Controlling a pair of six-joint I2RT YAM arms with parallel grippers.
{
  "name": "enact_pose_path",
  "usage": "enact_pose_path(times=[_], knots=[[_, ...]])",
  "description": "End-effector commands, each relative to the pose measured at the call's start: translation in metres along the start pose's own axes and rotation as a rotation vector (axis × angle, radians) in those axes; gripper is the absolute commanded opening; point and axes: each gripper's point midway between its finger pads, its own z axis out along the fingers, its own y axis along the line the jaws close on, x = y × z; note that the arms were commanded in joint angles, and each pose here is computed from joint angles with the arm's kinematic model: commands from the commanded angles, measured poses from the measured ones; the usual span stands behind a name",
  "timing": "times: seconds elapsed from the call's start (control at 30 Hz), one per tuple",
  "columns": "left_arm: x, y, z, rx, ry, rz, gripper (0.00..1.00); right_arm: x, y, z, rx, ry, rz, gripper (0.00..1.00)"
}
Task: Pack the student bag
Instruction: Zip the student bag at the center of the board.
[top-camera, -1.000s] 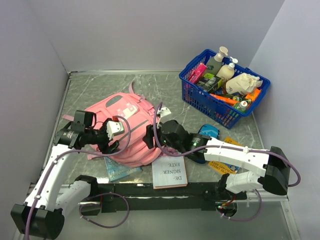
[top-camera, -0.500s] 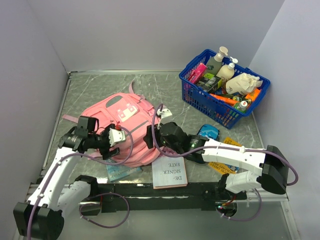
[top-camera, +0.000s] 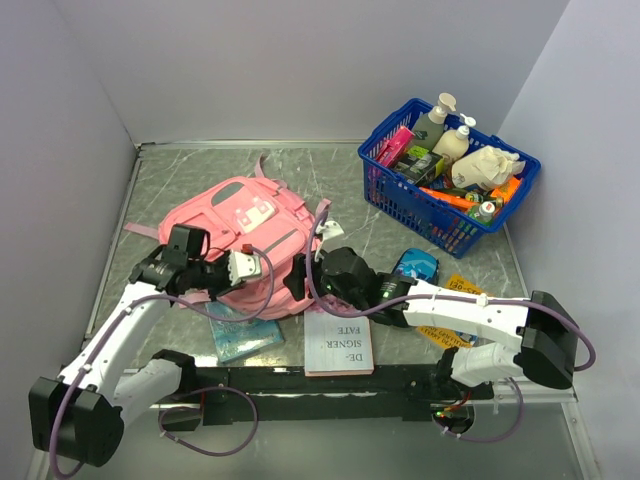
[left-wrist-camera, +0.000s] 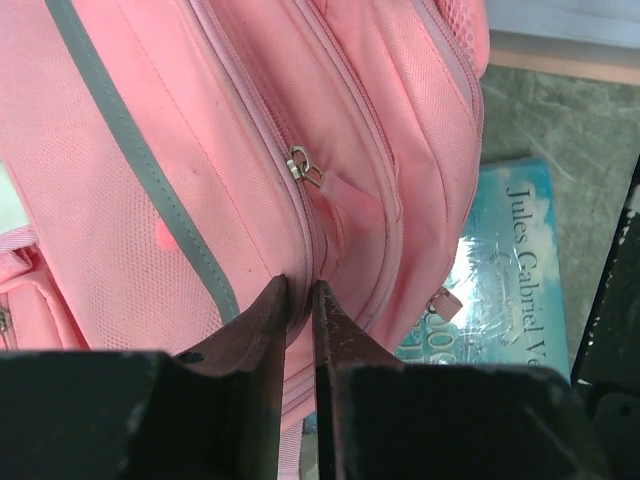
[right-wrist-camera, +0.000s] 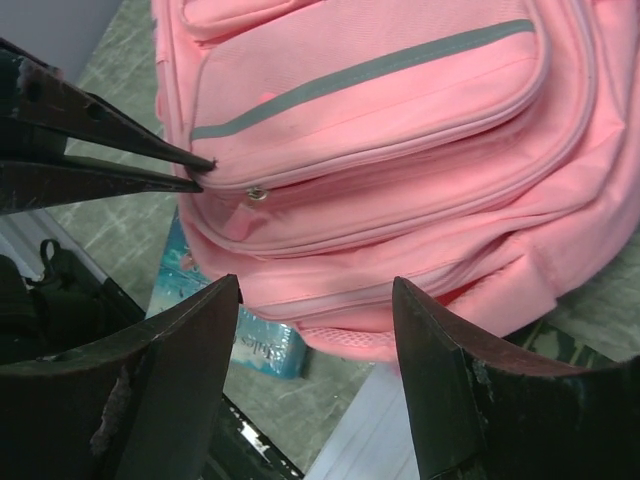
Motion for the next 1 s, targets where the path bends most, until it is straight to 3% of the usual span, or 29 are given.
enact_pose_path(times=[0.0, 0.07, 0.2, 0.3, 0.73, 0.97], knots=[[-0.043, 0.017, -0.008, -0.043, -0.108, -0.017, 0.12, -0.021, 0.026, 0.002, -0.093, -0.052, 0.022, 0.72], [-0.06, 0.024, -0.014, -0.06, -0.145, -0.032, 0.04, -0.02, 0.032, 0.005, -0.117, -0.04, 0.019, 0.68], [-0.087, 0.03, -0.026, -0.065, -0.206, -0.108, 0.01, -0.019, 0.037, 0.011, -0.129, -0.025, 0.014, 0.62], [-0.102, 0.03, -0.032, -0.064, -0.252, -0.146, 0.02, -0.021, 0.041, 0.013, -0.15, -0.04, 0.002, 0.64], [-0.106, 0.021, -0.023, -0.05, -0.244, -0.135, 0.02, -0.031, 0.053, 0.023, -0.141, -0.065, -0.041, 0.65], [-0.107, 0.02, -0.025, -0.049, -0.248, -0.132, 0.02, -0.02, 0.043, 0.032, -0.098, -0.049, -0.057, 0.59]])
